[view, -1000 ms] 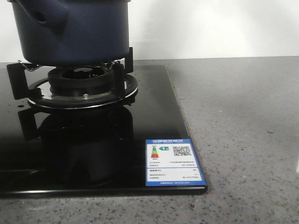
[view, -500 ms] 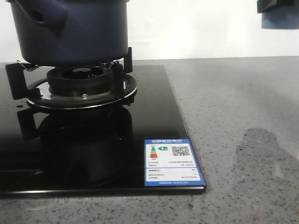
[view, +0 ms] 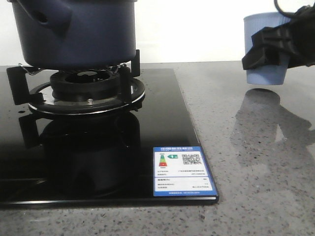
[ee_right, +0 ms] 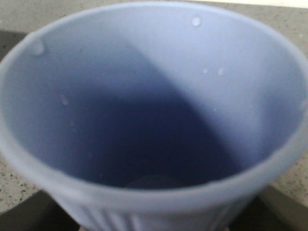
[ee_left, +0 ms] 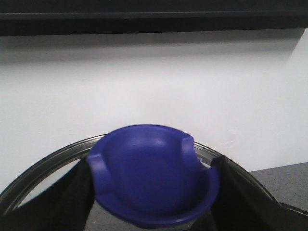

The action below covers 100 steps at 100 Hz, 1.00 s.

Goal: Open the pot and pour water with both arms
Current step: 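Carry the cup back and lower it onto the counter with right gripper, then open the right gripper and withdraw it from the cup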

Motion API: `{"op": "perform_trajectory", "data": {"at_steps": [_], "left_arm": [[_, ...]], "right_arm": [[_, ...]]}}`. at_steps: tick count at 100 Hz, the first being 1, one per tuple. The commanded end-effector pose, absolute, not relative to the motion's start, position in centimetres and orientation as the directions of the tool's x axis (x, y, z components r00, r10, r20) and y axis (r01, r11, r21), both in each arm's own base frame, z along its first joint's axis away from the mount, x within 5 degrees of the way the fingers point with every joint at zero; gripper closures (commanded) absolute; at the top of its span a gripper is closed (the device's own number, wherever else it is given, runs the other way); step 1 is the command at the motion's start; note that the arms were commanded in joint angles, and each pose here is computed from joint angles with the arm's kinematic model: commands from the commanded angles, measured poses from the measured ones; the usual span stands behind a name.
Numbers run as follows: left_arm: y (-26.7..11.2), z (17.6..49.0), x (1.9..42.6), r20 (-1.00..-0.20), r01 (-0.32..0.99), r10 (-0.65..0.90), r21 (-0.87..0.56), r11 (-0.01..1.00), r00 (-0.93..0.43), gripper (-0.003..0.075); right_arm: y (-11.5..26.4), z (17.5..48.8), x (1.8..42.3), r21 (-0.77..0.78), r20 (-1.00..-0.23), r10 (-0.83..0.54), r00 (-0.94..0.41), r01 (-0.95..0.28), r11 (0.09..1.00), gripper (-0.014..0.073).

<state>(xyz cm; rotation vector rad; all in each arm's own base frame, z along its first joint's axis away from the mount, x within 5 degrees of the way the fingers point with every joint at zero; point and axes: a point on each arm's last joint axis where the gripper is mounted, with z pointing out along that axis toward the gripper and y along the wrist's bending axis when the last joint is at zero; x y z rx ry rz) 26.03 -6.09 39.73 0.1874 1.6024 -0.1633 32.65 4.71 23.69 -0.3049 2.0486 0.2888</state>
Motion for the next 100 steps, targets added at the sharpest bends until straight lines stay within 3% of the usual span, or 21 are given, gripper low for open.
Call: {"op": "perform_trajectory", "data": {"at_steps": [1,15,46,53,63,70,100], "left_arm": [[-5.77,42.98,24.93,-0.99,0.194,-0.02,0.007,0.981,0.138,0.0362],[-5.77,42.98,24.93,-0.99,0.194,-0.02,0.007,0.981,0.138,0.0362],[-5.77,42.98,24.93,-0.99,0.194,-0.02,0.007,0.981,0.138,0.0362],[-5.77,42.98,24.93,-0.99,0.194,-0.02,0.007,0.981,0.138,0.0362],[-5.77,42.98,24.93,-0.99,0.194,-0.02,0.007,0.981,0.138,0.0362],[-5.77,42.98,24.93,-0.99,0.194,-0.02,0.007,0.981,0.138,0.0362],[-5.77,42.98,24.93,-0.99,0.194,-0.02,0.007,0.981,0.138,0.0362]], "right_arm": [[4.92,25.72,32.73,0.067,-0.917,-0.092,-0.388,-0.378,0.923,0.0279],[4.95,25.74,32.72,0.057,-0.918,-0.103,-0.382,-0.385,0.921,0.0339],[4.47,25.48,32.8,0.034,-0.907,-0.114,-0.405,-0.341,0.94,0.0331],[4.44,25.47,32.81,0.033,-0.906,-0.115,-0.406,-0.338,0.941,0.0278],[4.44,25.47,32.81,0.033,-0.906,-0.115,-0.406,-0.338,0.941,0.0097],[4.39,25.44,32.81,0.03,-0.905,-0.116,-0.409,-0.333,0.942,0.0015],[4.37,26.16,32.47,0.044,-0.913,-0.094,-0.396,-0.325,0.945,0.0]]}}
